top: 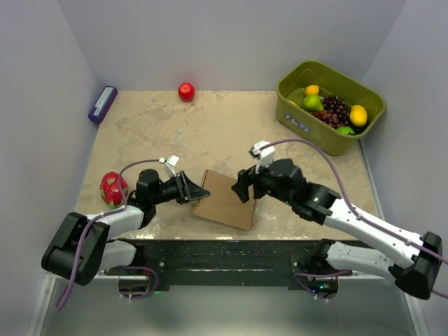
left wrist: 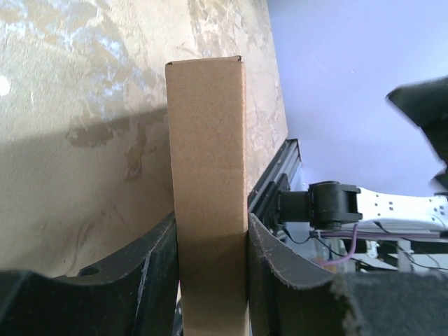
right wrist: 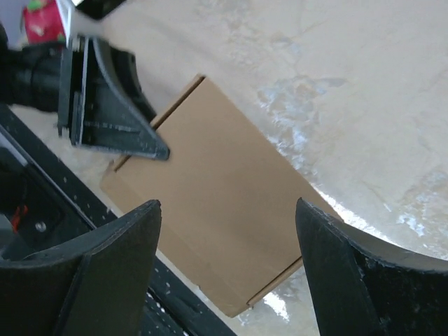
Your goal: Fold the paper box
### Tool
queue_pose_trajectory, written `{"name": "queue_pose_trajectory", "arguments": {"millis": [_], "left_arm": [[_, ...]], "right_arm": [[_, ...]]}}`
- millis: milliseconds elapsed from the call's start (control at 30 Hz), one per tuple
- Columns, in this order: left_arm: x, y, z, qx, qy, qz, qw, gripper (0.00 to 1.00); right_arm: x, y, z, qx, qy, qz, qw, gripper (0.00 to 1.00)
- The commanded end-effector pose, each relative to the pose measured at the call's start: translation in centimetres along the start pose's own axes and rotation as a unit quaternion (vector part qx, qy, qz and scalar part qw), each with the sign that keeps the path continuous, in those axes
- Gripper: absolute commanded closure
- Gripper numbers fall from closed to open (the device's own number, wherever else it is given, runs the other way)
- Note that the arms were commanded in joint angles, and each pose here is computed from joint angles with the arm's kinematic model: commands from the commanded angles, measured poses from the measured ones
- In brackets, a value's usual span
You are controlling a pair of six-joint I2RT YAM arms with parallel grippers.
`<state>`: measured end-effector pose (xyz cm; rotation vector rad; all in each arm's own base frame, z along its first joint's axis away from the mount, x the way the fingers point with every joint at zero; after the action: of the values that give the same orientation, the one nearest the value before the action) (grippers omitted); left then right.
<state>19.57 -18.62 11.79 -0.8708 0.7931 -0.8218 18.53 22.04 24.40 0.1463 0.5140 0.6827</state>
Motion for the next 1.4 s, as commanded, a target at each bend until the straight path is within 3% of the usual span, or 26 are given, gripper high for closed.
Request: {"name": "queue_pose_trajectory", "arguments": {"millis": [0, 167, 433, 667, 1033, 1300, 1367], "left_arm": [[-1.0, -1.8, 1.1, -0.011, 0.023, -0.038, 0.999, 0.83], [-1.8, -1.4, 2.1, -0.023, 0.032, -0.028, 0.999, 0.84], [-2.0, -1.4, 1.6, -0.060, 0.038, -0.044, 0.997, 0.85], [-2.3, -2.0, 2.2, -0.076, 0.024, -0.063, 0.995, 0.85], [-2.7, -2.4, 2.2, -0.100, 0.017, -0.075, 0.992, 0.86], [-2.9, -2.5, 2.0, -0.107, 0.022, -0.080, 0.991, 0.88], [-2.9, -2.5, 1.7, -0.107, 0.030, -0.082, 0.990, 0.89]], "right_arm": [[0.5, 2.0, -0.8, -0.090, 0.000, -0.048, 0.995, 0.19], [0.9, 3.9, -1.9, -0.127, 0.007, -0.081, 0.989, 0.18], [1.7, 8.0, -7.2, -0.219, 0.042, -0.074, 0.972, 0.16], [1.7, 10.5, -8.9, -0.279, 0.007, -0.112, 0.954, 0.13], [3.2, 8.3, -10.1, -0.340, -0.028, -0.279, 0.898, 0.08], [4.3, 6.7, -10.8, -0.389, -0.040, -0.349, 0.852, 0.11], [4.6, 6.3, -11.0, -0.398, -0.038, -0.358, 0.844, 0.18]]}}
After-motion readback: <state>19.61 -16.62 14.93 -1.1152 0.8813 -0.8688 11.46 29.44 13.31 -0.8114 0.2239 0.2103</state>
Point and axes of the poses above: each gripper's point midway between its finger pads, its own x axis out along the fingers, its own y axis along the line the jaws close on, z = x × y, the point moved 5 cm from there along -x, back along the fingers, and after that the axes turned 3 degrees about x, right-handed, at the moved point
